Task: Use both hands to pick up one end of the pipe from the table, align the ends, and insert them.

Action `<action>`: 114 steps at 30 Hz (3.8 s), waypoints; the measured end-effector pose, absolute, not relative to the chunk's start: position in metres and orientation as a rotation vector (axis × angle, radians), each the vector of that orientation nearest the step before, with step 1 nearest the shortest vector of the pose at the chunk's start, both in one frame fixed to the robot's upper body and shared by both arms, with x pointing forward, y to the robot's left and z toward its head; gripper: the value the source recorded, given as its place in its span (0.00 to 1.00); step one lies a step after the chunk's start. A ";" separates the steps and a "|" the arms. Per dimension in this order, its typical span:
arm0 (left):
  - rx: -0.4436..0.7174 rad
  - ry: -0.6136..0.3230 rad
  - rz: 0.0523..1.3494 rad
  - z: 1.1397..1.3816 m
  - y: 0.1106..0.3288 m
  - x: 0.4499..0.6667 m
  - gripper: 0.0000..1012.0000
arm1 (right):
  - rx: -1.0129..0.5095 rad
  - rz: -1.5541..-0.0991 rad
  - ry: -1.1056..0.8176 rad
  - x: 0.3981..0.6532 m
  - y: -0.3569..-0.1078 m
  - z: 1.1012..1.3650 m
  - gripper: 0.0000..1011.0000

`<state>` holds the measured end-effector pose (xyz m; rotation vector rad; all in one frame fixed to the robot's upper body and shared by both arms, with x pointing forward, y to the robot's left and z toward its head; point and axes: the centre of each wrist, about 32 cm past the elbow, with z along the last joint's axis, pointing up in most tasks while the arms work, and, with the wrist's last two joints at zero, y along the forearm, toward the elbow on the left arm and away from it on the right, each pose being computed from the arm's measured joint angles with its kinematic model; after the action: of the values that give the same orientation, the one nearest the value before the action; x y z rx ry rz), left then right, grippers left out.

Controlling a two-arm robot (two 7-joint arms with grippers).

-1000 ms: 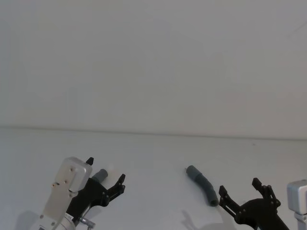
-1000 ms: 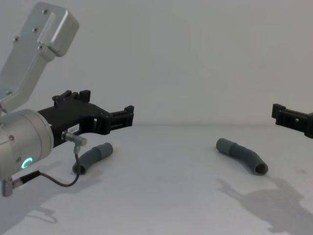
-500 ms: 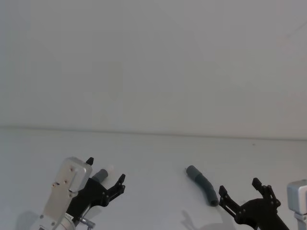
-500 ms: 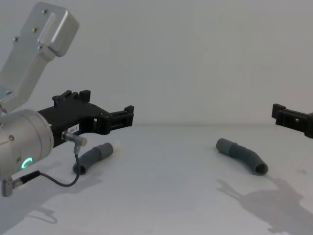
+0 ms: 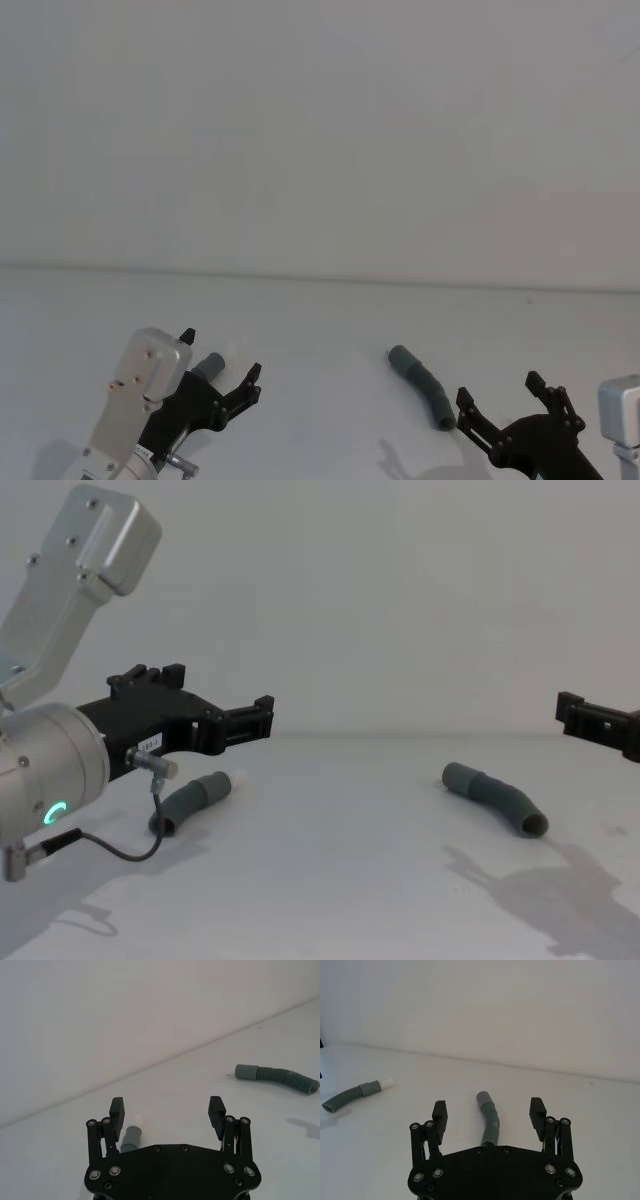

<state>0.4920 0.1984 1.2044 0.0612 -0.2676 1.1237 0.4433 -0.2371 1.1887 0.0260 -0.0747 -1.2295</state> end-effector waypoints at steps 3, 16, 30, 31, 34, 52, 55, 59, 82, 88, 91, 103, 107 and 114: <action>0.061 -0.268 1.124 1.204 0.198 0.492 0.99 | 0.026 -1.229 -0.075 0.443 -0.237 1.189 0.99; 0.061 -0.268 1.124 1.204 0.198 0.492 0.99 | 0.026 -1.229 -0.075 0.443 -0.237 1.189 0.99; 0.079 -0.233 1.153 1.210 0.200 0.493 0.99 | 0.026 -1.229 -0.075 0.443 -0.237 1.189 0.99; 0.086 -0.221 1.161 1.212 0.201 0.493 0.99 | 0.026 -1.229 -0.075 0.443 -0.237 1.189 0.99; 0.098 -0.201 1.174 1.216 0.202 0.494 0.99 | 0.026 -1.229 -0.075 0.443 -0.237 1.189 0.99; 0.271 -0.006 1.248 1.259 0.224 0.514 0.99 | 0.026 -1.229 -0.075 0.443 -0.237 1.189 0.99; 0.302 0.020 1.241 1.263 0.228 0.521 0.99 | 0.026 -1.230 -0.075 0.443 -0.237 1.189 0.99; 0.334 0.050 1.226 1.266 0.232 0.530 0.99 | 0.026 -1.230 -0.075 0.443 -0.237 1.189 0.99; 0.463 0.144 1.123 1.275 0.239 0.570 0.99 | 0.026 -1.229 -0.075 0.443 -0.237 1.189 0.99; 0.484 0.154 1.105 1.276 0.239 0.578 0.99 | 0.026 -1.230 -0.075 0.443 -0.237 1.189 0.99; 0.493 0.157 1.097 1.276 0.239 0.582 0.99 | 0.026 -1.230 -0.075 0.443 -0.237 1.189 0.99; 0.516 0.168 1.076 1.271 0.237 0.597 0.99 | 0.026 -1.229 -0.075 0.443 -0.237 1.189 0.99; 0.516 0.173 1.072 1.269 0.237 0.603 0.99 | 0.026 -1.229 -0.075 0.443 -0.237 1.189 0.99; 0.511 0.182 1.067 1.265 0.236 0.611 0.99 | 0.026 -1.229 -0.075 0.443 -0.237 1.189 0.99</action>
<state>0.6109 0.2357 1.2652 0.5111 0.1818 1.0669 0.4433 -0.2371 1.1887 0.0260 -0.0749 -1.2294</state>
